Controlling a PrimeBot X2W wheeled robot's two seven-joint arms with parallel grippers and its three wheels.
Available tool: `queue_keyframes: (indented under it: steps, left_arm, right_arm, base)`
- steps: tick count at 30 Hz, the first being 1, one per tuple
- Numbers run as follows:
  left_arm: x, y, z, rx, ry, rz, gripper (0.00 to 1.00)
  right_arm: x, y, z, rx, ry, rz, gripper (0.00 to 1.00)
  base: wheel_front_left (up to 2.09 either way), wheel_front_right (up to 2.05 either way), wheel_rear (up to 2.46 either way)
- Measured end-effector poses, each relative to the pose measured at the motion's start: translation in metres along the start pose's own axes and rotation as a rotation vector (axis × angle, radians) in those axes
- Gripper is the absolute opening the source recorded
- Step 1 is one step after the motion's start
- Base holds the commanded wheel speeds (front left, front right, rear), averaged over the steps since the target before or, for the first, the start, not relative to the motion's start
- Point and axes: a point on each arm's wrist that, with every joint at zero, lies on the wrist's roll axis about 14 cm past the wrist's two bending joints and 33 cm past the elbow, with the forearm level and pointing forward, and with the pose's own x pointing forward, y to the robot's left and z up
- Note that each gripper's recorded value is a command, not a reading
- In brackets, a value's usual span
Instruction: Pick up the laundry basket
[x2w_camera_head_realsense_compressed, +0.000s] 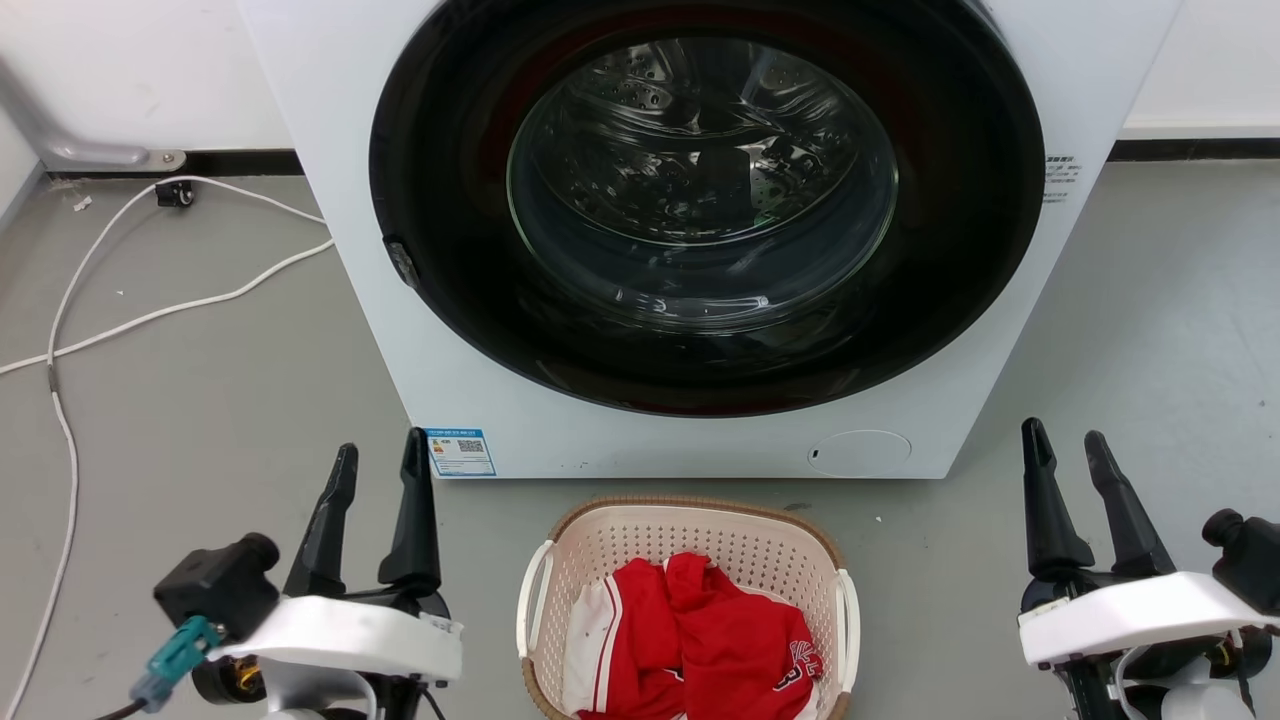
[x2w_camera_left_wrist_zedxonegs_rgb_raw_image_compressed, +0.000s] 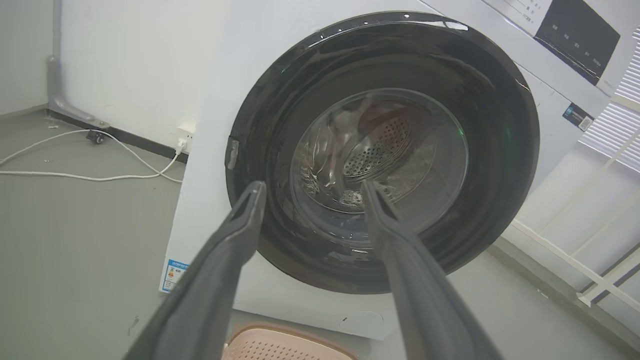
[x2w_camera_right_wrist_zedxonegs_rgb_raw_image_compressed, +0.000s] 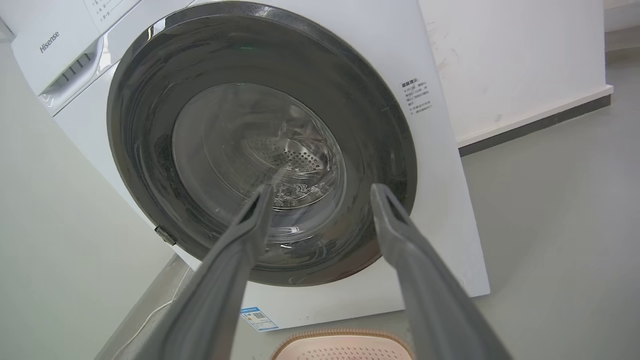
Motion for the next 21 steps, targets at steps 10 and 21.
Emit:
queue_keyframes:
  steps: [10, 21]
  left_arm:
    - [-0.003, -0.010, -0.012, 0.163, 0.033, -0.022, 1.00]
    - [-0.007, -0.019, -0.026, 0.251, 0.062, -0.076, 1.00]
  right_arm:
    - [-0.002, -0.002, -0.004, -0.130, 0.009, 0.004, 1.00]
    - [-0.004, -0.007, -0.004, -0.254, 0.006, 0.003, 1.00]
  base:
    - [0.00, 0.00, 0.00]
    - [0.00, 0.00, 0.00]
